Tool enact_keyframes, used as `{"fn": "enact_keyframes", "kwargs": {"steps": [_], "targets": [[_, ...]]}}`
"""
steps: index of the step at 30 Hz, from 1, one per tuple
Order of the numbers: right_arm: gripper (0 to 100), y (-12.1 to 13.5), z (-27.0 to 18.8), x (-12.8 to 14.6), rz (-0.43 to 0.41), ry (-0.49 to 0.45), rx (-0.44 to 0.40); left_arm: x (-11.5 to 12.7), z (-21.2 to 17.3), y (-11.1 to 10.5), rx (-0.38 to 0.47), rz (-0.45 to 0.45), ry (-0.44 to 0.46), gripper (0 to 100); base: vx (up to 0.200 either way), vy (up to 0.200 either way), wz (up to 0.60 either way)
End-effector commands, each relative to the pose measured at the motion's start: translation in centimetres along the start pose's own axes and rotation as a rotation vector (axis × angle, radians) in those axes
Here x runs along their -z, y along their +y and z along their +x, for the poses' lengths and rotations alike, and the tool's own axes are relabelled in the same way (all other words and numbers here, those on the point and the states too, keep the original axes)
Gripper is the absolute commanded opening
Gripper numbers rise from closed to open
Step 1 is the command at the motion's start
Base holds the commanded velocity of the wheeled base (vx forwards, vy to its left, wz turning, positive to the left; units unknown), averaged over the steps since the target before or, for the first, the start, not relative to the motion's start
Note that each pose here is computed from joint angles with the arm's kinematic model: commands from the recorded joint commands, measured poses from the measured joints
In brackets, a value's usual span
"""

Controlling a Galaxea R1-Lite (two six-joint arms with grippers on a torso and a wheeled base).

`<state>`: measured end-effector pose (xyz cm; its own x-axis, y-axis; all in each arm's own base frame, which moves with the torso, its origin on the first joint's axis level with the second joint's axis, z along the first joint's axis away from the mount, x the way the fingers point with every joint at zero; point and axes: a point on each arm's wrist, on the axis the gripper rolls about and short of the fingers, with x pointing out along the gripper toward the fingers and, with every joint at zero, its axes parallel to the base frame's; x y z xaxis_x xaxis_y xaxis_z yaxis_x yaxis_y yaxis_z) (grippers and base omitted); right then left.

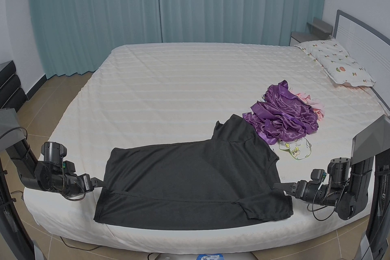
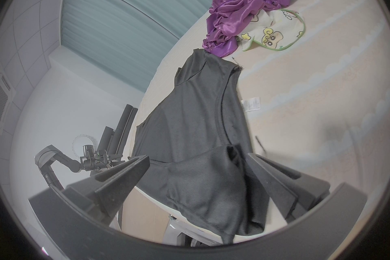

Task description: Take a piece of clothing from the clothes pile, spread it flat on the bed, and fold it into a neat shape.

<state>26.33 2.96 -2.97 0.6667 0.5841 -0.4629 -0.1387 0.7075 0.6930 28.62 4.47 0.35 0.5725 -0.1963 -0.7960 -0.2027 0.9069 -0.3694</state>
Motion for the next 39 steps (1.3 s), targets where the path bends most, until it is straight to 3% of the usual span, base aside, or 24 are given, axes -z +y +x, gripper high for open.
{"fn": "enact_keyframes", "kwargs": {"steps": [1, 9, 13, 18, 22, 31, 39], "targets": [[100, 0.1, 0.0, -0.1, -0.009, -0.012, -0.008, 0.0, 0.1, 0.0, 0.000, -0.001, 0.002, 100, 0.000, 0.000, 0.00], [100, 0.2, 0.1, -0.5, -0.018, -0.024, -0.015, -0.4, -0.1, -0.4, 0.016, -0.039, -0.014, 100, 0.000, 0.000, 0.00], [100, 0.5, 0.0, -0.7, -0.025, -0.035, -0.022, -1.1, 0.3, -2.8, 0.039, -0.103, -0.041, 100, 0.000, 0.000, 0.00], [100, 0.4, 0.0, -0.7, -0.024, -0.036, -0.021, -2.8, 0.5, -4.2, 0.060, -0.183, -0.096, 100, 0.000, 0.000, 0.00], [100, 0.4, -0.1, -0.7, -0.025, -0.035, -0.020, -2.8, 0.8, -4.8, 0.068, -0.175, -0.093, 100, 0.150, 0.000, 0.00], [100, 0.5, 0.0, -0.7, -0.028, -0.033, -0.022, -5.4, 2.0, -5.9, 0.089, -0.154, -0.161, 100, 0.000, 0.000, 0.00], [100, 0.4, 0.1, -0.6, -0.028, -0.031, -0.021, -7.5, 7.4, -6.8, 0.065, -0.127, -0.193, 100, 0.000, 0.000, 0.00]]}}
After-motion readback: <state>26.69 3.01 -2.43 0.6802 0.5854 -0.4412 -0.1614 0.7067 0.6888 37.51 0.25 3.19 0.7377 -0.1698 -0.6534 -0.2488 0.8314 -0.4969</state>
